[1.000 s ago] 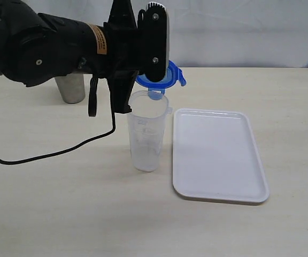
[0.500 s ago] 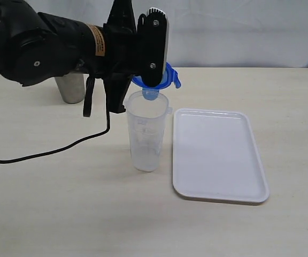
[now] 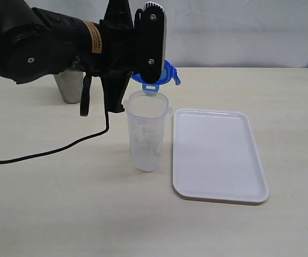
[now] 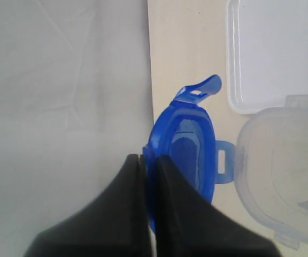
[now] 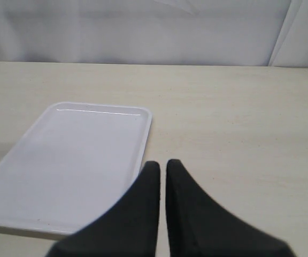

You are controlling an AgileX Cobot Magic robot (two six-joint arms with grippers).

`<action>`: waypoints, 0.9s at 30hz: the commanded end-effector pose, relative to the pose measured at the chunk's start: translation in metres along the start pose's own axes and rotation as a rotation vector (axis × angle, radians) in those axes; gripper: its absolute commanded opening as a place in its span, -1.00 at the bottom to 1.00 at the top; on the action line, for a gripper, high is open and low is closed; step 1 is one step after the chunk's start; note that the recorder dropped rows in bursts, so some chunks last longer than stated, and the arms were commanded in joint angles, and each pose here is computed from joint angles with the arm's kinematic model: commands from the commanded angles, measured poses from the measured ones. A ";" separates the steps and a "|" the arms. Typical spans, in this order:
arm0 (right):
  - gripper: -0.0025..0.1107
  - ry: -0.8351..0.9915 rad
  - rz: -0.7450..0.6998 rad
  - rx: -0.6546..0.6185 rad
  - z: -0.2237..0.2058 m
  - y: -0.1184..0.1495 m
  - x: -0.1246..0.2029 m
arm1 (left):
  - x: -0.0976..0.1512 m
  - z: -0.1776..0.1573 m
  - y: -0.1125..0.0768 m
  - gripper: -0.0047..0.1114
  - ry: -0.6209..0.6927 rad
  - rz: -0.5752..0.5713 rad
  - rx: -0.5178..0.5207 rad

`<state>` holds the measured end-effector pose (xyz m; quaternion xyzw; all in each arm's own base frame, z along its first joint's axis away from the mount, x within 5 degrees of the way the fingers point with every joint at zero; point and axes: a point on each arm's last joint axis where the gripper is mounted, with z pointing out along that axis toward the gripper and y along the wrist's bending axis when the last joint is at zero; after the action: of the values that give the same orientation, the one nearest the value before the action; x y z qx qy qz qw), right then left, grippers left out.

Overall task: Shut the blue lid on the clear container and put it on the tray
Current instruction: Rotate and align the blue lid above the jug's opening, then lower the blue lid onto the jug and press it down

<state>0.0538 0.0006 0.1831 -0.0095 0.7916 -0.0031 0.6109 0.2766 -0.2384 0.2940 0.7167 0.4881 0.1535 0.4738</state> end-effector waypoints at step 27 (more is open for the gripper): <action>-0.88 -0.001 0.007 -0.001 0.000 0.000 0.001 | -0.004 -0.002 -0.019 -0.92 0.013 -0.010 0.080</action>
<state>0.0538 0.0006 0.1831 -0.0095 0.7916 -0.0031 0.6109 0.2649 -0.2407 0.2771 0.7371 0.4931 0.1412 0.4401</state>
